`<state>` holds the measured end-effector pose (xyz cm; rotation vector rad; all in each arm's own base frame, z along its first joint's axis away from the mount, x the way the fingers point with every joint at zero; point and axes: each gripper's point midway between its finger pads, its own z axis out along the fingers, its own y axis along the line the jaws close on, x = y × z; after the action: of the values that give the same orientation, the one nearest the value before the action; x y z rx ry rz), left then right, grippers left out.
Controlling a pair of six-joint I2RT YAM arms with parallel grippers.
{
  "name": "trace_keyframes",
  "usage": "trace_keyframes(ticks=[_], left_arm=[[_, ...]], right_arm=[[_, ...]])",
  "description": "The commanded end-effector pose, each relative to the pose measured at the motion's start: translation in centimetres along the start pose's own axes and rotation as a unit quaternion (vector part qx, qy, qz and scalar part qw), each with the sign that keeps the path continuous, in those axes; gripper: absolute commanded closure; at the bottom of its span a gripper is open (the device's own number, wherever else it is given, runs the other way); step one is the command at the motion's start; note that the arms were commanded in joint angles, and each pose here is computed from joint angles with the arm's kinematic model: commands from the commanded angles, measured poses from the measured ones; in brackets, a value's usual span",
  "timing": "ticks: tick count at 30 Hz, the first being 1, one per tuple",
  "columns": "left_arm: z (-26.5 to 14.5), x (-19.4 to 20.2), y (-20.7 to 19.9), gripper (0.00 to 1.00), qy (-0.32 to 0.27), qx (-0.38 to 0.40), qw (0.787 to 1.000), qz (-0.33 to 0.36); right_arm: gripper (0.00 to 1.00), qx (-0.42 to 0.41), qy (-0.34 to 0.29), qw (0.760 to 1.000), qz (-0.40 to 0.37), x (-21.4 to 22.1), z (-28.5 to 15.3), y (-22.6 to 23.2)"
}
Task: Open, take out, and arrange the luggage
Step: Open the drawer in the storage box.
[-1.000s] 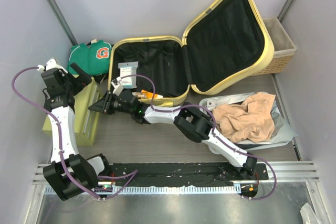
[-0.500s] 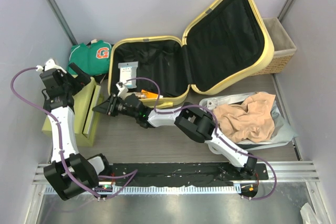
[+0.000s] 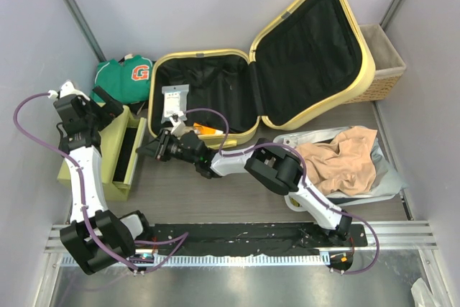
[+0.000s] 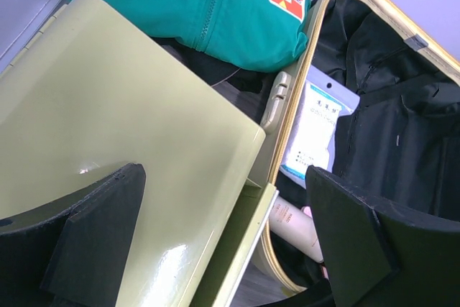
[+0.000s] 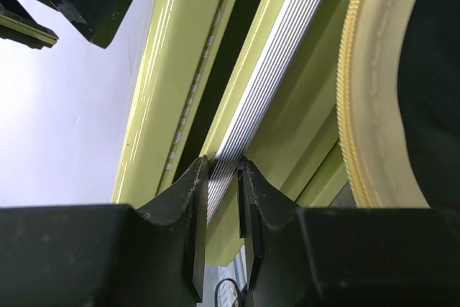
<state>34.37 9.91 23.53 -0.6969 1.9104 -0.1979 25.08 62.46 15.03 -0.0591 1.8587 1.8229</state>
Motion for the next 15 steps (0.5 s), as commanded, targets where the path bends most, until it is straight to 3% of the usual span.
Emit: trace_keyframes(ticks=[1,10,15], left_arm=[[0.0,1.0,1.0,0.00,0.014,-0.014,1.000,-0.014],[-0.7,0.4,1.1,0.00,-0.001,-0.018,1.000,-0.002],[-1.8,0.6,-0.6,0.00,0.000,-0.007,0.999,0.051]], right_arm=[[0.87,-0.045,-0.031,0.998,-0.028,-2.5,-0.9,4.9],[0.87,-0.035,-0.025,0.998,-0.041,-2.3,-2.2,4.8],[0.87,-0.029,-0.021,0.998,-0.052,-2.1,-2.9,4.6]])
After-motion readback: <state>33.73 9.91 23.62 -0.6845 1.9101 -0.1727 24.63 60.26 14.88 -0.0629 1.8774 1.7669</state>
